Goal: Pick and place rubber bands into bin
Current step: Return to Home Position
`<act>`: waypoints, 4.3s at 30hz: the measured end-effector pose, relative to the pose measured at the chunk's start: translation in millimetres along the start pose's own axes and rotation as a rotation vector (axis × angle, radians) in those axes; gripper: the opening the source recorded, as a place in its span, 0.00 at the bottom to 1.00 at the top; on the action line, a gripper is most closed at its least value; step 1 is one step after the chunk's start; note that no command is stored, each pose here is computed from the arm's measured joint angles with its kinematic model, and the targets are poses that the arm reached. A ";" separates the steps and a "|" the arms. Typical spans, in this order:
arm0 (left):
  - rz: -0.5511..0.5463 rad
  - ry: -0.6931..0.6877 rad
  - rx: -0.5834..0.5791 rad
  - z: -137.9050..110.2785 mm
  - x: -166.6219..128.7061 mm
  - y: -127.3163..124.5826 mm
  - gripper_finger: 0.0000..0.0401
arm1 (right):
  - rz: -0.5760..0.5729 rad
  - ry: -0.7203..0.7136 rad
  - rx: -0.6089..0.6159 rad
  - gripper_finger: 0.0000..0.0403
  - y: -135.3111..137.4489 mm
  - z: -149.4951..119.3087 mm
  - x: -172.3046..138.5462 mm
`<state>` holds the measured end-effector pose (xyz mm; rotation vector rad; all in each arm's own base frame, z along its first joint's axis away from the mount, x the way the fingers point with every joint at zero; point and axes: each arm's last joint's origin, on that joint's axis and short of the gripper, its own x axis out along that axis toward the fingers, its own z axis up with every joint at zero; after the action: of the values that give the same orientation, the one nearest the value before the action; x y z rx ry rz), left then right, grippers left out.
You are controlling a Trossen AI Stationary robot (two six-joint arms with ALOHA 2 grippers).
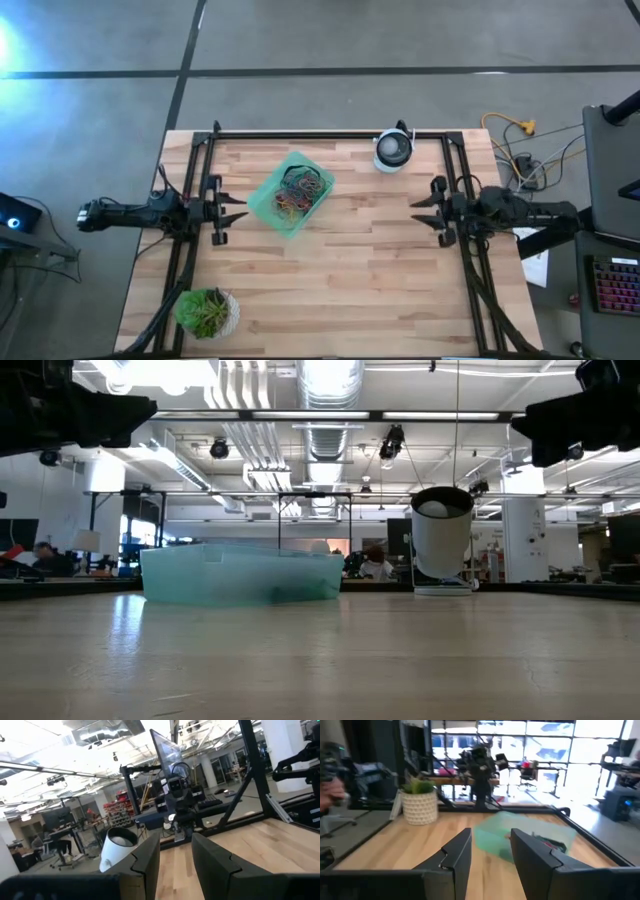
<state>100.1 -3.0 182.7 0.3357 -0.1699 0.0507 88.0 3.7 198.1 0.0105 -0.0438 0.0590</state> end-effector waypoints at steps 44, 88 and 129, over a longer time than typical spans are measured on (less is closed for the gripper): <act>0.039 0.281 -0.150 -24.5 0.9 -5.6 0.25 | -0.022 0.121 -0.061 0.33 -1.4 -38.9 12.9; 0.056 0.238 -0.129 -20.5 -0.7 -3.8 0.25 | -0.023 0.121 -0.062 0.33 -1.5 -38.8 12.9; 0.056 0.235 -0.129 -20.3 -0.6 -3.7 0.25 | -0.023 0.122 -0.062 0.33 -1.5 -38.7 12.9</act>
<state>103.0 0.3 162.6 0.1940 0.0506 0.1333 102.7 3.5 160.0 -0.0542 0.0760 0.0348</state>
